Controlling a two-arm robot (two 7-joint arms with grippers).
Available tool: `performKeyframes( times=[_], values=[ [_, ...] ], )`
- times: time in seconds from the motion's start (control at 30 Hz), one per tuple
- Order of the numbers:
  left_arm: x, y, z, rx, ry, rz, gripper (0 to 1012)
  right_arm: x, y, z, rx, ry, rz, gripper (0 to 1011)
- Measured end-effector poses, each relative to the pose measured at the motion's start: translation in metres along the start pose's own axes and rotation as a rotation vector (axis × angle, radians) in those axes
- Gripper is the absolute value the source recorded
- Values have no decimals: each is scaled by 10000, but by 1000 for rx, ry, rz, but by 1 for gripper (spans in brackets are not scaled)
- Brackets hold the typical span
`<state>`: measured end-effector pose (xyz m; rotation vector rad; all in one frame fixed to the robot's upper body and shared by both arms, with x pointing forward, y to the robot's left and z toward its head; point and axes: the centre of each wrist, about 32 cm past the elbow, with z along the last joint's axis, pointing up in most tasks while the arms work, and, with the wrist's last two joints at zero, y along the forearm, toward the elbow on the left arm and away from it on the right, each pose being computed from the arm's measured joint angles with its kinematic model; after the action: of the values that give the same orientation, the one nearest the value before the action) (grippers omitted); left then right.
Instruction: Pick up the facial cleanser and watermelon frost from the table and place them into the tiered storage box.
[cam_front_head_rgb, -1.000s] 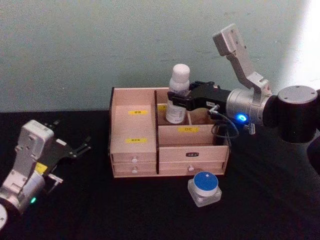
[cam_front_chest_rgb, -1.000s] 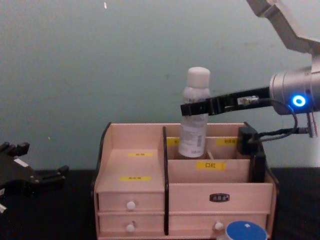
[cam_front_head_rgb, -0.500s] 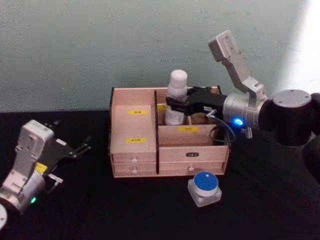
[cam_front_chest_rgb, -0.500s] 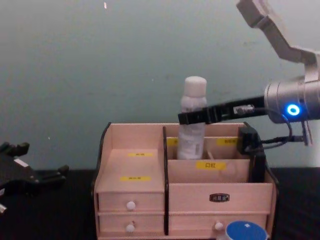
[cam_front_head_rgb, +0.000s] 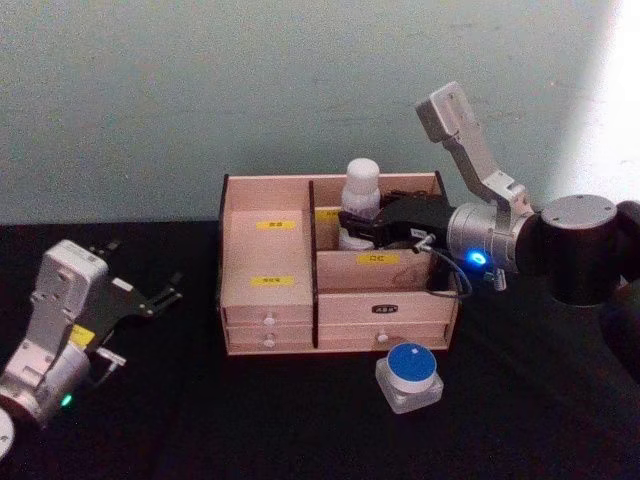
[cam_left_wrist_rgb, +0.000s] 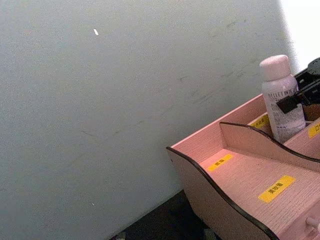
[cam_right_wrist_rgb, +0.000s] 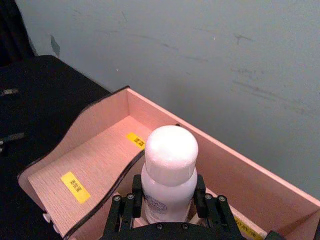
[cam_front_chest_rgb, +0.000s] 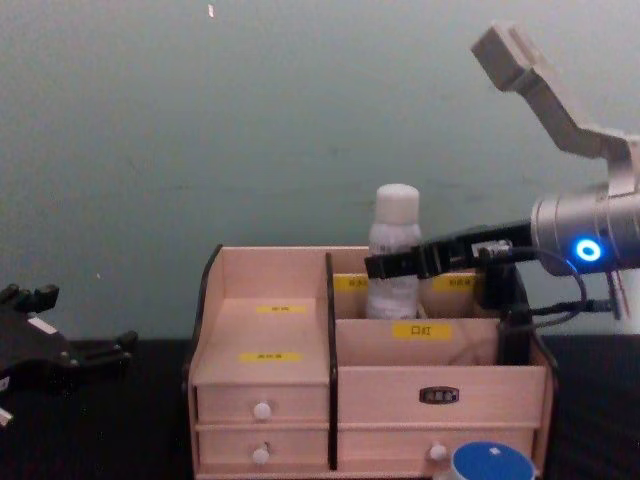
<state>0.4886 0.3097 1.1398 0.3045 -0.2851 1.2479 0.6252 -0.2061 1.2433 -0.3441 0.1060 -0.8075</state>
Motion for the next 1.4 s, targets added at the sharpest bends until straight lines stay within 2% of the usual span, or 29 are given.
performKeyframes(
  times=[0.5,1.0,1.07,1.13,1.17,1.23,1.27,1.4],
  values=[
    [0,0,0,0,0,0,1001,-2,26,-120,-26,7,-9,596],
    [0,0,0,0,0,0,1001,-5,24,-128,-28,2,-13,596],
    [0,0,0,0,0,0,1001,-2,22,-129,-30,2,-15,629],
    [0,0,0,0,0,0,1001,-2,22,-129,-30,2,-15,726],
    [0,0,0,0,0,0,1001,-2,22,-129,-30,2,-15,726],
    [0,0,0,0,0,0,1001,-3,23,-128,-31,2,-15,820],
    [0,0,0,0,0,0,1001,-4,23,-128,-31,2,-15,820],
    [0,0,0,0,0,0,1002,-4,24,-127,-31,3,-14,940]
  ],
)
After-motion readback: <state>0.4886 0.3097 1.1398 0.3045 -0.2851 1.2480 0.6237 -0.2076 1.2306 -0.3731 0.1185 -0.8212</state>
